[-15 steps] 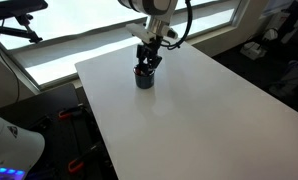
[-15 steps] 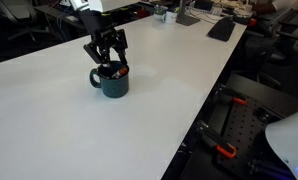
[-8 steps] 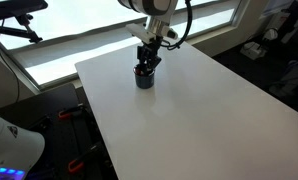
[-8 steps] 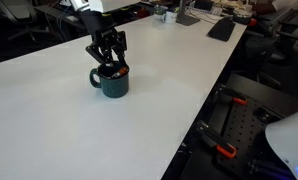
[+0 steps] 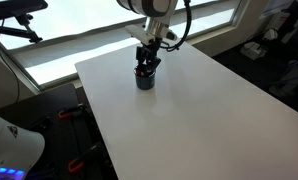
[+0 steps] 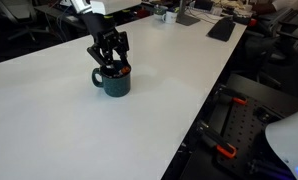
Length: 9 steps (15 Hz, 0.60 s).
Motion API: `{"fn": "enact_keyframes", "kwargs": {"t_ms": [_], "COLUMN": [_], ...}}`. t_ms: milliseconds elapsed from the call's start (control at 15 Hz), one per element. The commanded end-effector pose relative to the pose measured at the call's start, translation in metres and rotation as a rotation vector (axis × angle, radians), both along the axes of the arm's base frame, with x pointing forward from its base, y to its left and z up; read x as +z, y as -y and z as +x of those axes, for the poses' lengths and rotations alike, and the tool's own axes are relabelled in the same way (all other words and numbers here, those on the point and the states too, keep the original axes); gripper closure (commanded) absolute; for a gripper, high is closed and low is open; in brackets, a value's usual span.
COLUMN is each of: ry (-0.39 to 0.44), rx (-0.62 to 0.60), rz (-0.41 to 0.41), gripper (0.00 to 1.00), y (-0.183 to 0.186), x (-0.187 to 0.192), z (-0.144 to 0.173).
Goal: Remove the marker from the cup and put it on the table
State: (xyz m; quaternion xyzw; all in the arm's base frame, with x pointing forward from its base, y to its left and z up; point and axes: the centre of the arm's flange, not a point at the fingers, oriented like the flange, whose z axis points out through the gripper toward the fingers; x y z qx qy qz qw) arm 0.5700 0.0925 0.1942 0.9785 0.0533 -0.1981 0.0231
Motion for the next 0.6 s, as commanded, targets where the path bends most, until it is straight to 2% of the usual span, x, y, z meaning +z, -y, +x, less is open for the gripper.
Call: {"fn": "enact_keyframes", "kwargs": {"t_ms": [0, 67, 267, 533], "ry": [0.012, 0.012, 0.01, 0.003], "rx": [-0.015, -0.016, -0.019, -0.026], "rz": [-0.027, -0.028, -0.03, -0.025], "gripper": [0.75, 0.76, 1.0, 0.95], "y": [0.0043, 0.0047, 0.0071, 0.0085], "x": [0.0066, 0.0066, 0.0055, 0.0056], "z": [-0.0113, -0.0111, -0.0118, -0.0109]}}
